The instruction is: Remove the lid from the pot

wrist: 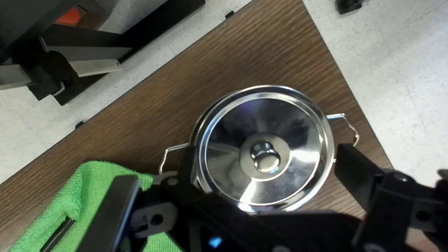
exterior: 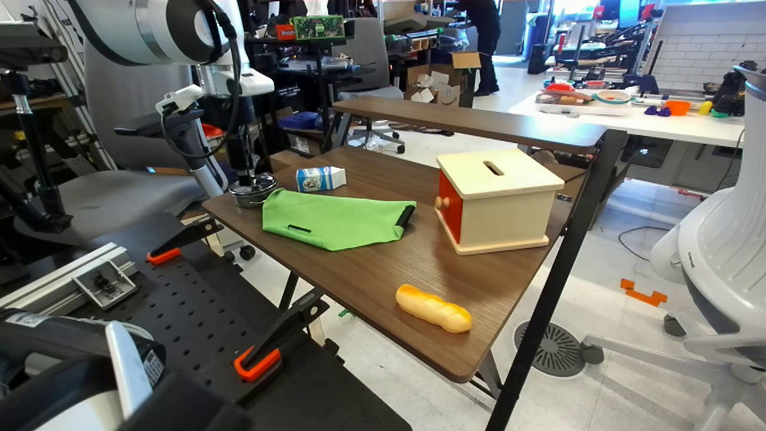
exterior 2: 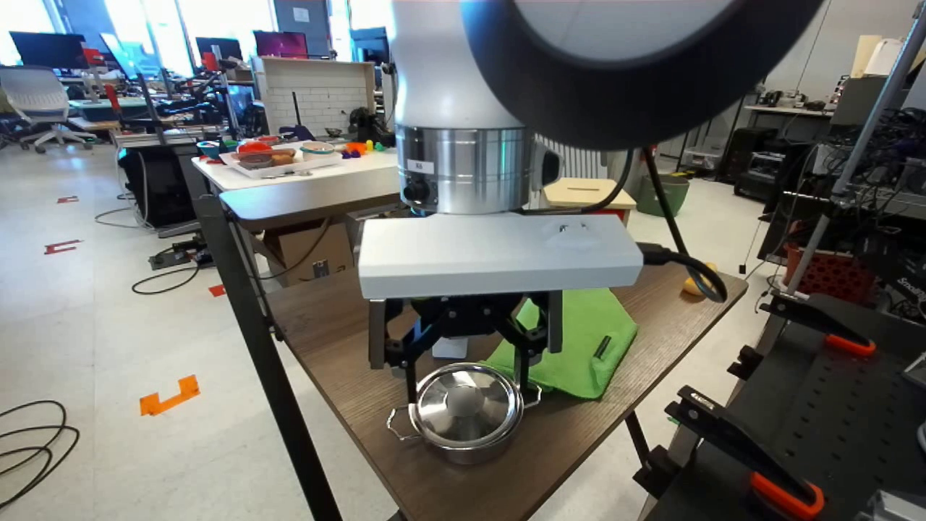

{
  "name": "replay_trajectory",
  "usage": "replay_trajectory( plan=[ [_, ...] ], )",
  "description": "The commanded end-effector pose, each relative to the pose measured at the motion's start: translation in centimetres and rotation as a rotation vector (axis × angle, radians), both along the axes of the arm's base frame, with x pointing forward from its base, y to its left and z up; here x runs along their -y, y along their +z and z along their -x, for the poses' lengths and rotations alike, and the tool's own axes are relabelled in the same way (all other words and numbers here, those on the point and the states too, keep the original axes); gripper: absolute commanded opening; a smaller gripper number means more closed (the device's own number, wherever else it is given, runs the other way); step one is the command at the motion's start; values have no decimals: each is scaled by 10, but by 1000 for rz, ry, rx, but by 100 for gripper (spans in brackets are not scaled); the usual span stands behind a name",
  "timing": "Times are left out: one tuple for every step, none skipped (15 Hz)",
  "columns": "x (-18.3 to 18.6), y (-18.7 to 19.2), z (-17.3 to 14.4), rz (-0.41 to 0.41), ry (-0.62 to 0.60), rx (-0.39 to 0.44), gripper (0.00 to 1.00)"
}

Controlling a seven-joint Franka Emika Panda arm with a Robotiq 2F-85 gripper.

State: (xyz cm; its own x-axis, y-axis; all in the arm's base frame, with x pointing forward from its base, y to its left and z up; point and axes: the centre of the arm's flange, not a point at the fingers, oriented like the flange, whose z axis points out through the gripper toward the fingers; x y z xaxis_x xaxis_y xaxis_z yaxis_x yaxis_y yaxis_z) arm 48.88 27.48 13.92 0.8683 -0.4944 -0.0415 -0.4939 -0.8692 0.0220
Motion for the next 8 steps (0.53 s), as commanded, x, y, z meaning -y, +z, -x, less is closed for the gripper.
replay_trajectory(
  plan=[
    [-6, -10, -10, 20, 0, -14, 74],
    [-5, -12, -11, 24, 0, -15, 67],
    [-5, -13, -12, 25, 1, -17, 58],
    [-5, -14, -13, 27, 1, -18, 50],
    [-5, -15, -14, 28, 2, -19, 42],
    [-7, -14, -15, 29, 4, -16, 35],
    [-8, -13, -16, 30, 6, -15, 28],
    [-9, -12, -16, 34, 8, -19, 22]
  ],
)
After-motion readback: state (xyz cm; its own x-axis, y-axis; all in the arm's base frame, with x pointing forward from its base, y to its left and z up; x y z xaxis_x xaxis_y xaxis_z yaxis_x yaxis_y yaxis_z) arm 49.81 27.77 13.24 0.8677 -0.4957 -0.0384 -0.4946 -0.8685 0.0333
